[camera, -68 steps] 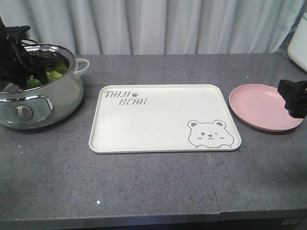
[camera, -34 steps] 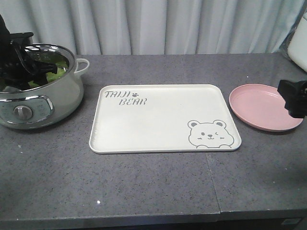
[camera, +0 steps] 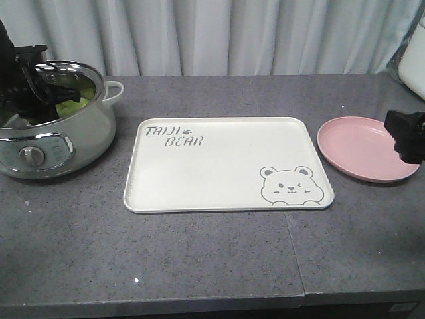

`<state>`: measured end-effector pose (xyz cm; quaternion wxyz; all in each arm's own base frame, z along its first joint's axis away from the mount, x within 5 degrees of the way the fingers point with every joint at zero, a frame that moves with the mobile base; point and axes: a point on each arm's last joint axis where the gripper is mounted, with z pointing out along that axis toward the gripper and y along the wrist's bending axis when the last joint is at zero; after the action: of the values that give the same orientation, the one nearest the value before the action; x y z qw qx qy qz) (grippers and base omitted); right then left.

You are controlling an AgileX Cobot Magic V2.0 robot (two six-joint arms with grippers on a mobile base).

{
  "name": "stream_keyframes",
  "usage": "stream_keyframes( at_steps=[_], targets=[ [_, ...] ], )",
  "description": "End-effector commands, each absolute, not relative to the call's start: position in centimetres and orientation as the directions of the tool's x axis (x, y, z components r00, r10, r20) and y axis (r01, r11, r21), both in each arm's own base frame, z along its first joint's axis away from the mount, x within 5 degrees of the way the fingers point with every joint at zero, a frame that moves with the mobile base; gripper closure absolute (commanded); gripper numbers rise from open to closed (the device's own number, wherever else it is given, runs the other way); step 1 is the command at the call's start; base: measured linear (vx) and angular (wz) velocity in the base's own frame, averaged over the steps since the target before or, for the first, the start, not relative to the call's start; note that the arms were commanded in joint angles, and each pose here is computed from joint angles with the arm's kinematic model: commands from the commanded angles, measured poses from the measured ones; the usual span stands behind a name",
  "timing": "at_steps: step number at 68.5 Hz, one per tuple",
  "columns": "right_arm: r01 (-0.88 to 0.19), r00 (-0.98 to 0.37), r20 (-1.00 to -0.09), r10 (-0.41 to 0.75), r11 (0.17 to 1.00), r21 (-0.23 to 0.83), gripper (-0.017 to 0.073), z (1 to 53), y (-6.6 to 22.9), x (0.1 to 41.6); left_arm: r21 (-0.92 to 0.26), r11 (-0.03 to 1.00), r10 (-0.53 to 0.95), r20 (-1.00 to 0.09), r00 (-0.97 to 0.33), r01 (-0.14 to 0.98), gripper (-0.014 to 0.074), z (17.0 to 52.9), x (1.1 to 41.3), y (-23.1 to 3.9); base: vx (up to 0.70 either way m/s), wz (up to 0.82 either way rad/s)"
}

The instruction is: Transfer vegetables to tray and serve

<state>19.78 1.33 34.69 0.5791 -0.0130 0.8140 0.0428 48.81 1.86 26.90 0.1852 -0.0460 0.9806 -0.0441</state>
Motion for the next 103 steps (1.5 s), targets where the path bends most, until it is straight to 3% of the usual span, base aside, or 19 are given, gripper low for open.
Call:
stream_keyframes(
  at_steps=[1, 20, 51, 66, 77, 86, 95, 103],
  targets=[
    [-0.066, -0.228, -0.973, 0.032, 0.997, 0.048, -0.0035, 36.6, 1.2, 19.8, -0.111, 0.992, -0.101, -0.463, -0.880, -0.055, 0.0601, 31.3, 47.7, 1.6, 0.00, 0.00],
    [-0.067, -0.239, -0.970, 0.031, 0.997, 0.048, -0.0035, 36.5, 1.2, 19.8, -0.089, 0.995, -0.092, -0.586, -0.805, -0.050, 0.0601, 35.9, 46.2, 1.8, 0.00, 0.00],
    [-0.068, -0.240, -0.970, 0.036, 0.996, 0.054, -0.0035, 36.5, 1.2, 19.8, -0.090, 0.995, -0.090, -0.679, -0.728, -0.039, 0.0601, 40.9, 43.4, 1.6, 0.00, 0.00],
    [-0.100, -0.224, -0.968, 0.116, 0.985, 0.142, -0.0035, 38.7, 1.8, 21.7, -0.198, 0.980, -0.134, -0.726, -0.674, 0.019, 0.0601, 44.4, 41.0, 0.5, 0.00, 0.00],
    [-0.211, -0.262, -0.952, 0.156, 0.954, 0.214, -0.0035, 40.9, 3.1, 24.5, -0.263, 0.962, -0.158, -0.747, -0.646, 0.069, 0.0601, 46.2, 39.6, -0.4, 0.00, 0.00],
    [-0.387, -0.299, -0.929, 0.216, 0.863, 0.325, -0.0035, 42.4, 5.1, 26.7, -0.271, 0.953, -0.126, -0.759, -0.639, 0.134, 0.0601, 47.0, 38.8, -1.7, 0.00, 0.00],
    [-0.567, -0.353, -0.865, 0.355, 0.654, 0.500, -0.0035, 43.5, 7.1, 28.8, -0.272, 0.938, -0.068, -0.753, -0.654, 0.215, 0.0601, 46.9, 38.5, -4.0, 0.00, 0.00],
    [-0.639, -0.414, -0.793, 0.447, 0.477, 0.603, -0.0035, 43.6, 8.0, 30.3, -0.279, 0.913, -0.017, -0.756, -0.655, 0.298, 0.0601, 47.0, 38.1, -6.7, 0.00, 0.00]
  ],
)
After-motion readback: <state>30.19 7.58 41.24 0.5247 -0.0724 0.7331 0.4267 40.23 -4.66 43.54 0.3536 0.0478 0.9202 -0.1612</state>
